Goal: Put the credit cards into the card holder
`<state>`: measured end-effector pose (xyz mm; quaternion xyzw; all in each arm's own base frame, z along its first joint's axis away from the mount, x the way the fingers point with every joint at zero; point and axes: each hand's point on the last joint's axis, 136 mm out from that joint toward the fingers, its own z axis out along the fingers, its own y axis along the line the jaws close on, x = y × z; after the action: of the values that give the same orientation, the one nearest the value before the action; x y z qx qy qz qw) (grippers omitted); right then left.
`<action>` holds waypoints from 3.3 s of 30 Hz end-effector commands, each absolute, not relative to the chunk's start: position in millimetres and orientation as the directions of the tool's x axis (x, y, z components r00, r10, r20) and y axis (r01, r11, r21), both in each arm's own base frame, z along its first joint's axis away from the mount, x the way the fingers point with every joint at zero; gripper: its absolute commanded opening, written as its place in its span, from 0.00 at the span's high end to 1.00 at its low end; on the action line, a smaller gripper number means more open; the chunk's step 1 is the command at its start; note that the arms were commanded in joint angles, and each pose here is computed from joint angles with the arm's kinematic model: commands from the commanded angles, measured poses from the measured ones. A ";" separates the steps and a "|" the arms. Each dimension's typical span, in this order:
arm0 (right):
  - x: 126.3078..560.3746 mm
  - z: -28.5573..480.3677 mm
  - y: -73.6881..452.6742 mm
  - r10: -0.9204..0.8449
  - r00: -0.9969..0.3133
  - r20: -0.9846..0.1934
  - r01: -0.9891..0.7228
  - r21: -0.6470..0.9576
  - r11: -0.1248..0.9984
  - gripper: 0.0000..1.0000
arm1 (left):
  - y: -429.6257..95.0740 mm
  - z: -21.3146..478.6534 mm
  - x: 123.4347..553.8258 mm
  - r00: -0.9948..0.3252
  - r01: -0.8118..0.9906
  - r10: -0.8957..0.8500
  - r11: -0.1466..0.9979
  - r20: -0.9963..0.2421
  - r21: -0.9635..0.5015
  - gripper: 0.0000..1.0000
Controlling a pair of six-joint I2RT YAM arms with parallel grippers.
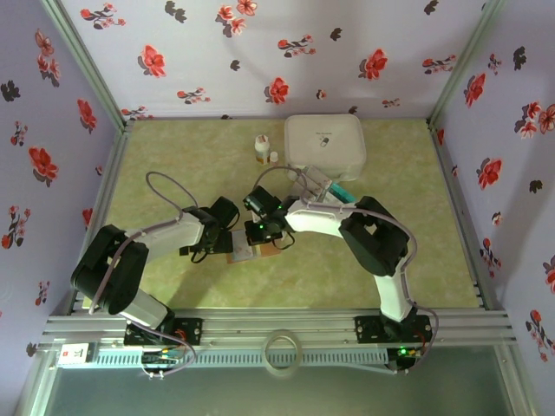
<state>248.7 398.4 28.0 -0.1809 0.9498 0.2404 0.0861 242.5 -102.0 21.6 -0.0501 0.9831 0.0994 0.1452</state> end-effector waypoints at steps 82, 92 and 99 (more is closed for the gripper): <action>255.1 37.9 251.9 -0.104 -0.949 -0.297 -0.209 0.350 0.913 1.00 | -161.4 51.4 239.5 -0.922 -0.084 -0.178 0.959 -0.344 -0.271 0.00; 245.7 37.1 263.3 -0.084 -0.955 -0.285 -0.200 0.407 0.891 1.00 | -197.1 42.6 241.7 -0.935 -0.011 -0.120 0.951 -0.335 -0.308 0.00; 241.0 35.3 272.6 -0.096 -0.954 -0.284 -0.212 0.416 0.884 1.00 | -206.6 40.7 239.5 -0.933 0.006 -0.115 0.942 -0.340 -0.336 0.00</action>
<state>245.0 268.3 39.0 -0.0845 0.9623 0.2200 0.1358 236.6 -196.2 37.7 -0.0266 0.9725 -0.1493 0.1769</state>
